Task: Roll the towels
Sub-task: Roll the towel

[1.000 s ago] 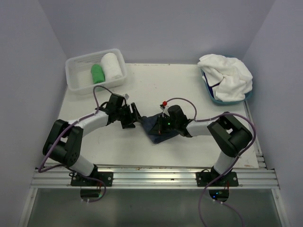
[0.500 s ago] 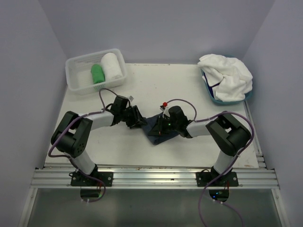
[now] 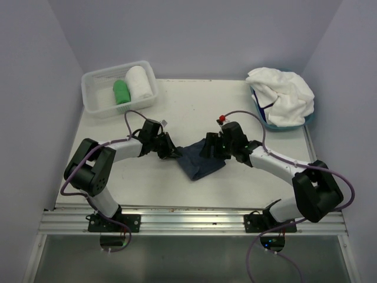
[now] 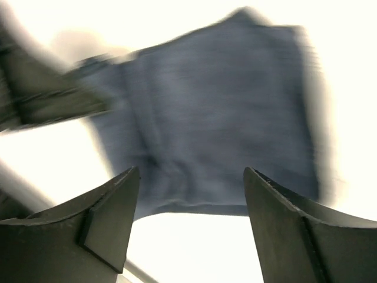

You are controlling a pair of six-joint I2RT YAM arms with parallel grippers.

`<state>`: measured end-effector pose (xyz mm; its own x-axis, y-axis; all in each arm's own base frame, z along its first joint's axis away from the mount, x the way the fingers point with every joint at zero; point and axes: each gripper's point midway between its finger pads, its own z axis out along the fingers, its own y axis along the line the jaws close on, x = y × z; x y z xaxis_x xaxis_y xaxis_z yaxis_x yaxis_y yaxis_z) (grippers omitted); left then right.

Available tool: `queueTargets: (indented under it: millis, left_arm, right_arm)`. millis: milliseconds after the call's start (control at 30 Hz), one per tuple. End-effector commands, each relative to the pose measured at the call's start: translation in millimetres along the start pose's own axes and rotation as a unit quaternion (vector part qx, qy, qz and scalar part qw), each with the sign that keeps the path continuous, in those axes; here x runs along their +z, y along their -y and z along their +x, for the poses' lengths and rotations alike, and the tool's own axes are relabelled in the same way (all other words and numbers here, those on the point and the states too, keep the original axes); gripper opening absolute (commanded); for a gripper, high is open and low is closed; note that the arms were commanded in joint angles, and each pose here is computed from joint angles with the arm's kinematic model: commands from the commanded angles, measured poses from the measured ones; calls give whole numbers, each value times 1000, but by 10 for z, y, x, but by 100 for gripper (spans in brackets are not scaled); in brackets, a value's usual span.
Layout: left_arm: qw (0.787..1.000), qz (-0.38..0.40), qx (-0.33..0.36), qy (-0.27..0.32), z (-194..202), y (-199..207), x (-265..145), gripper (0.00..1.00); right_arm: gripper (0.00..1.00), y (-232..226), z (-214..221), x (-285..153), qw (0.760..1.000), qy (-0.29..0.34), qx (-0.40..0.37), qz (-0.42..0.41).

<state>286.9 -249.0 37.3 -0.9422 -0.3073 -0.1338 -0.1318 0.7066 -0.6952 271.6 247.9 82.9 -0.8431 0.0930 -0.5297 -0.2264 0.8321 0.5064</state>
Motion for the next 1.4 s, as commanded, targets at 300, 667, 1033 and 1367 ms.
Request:
queueTargets:
  millis: [300,667,1033,1367]
  left_arm:
    - [1000,-4,12,0,31,30,-81,0]
    - [999,-19,24,-22,151,-36,-169,0]
    - [998,-52,3,-30,145,-149,-116,0]
    - [998,-62,-8,-32,154,-182,-101,0]
  right_arm:
    - [63,924,206,-54,978,-26,44,201]
    - [0,1092,133,240,973,-41,10,225]
    - [44,778,-275,38,978,1,-65,198]
    - [61,-361,-104,-149,942,43,-306,129]
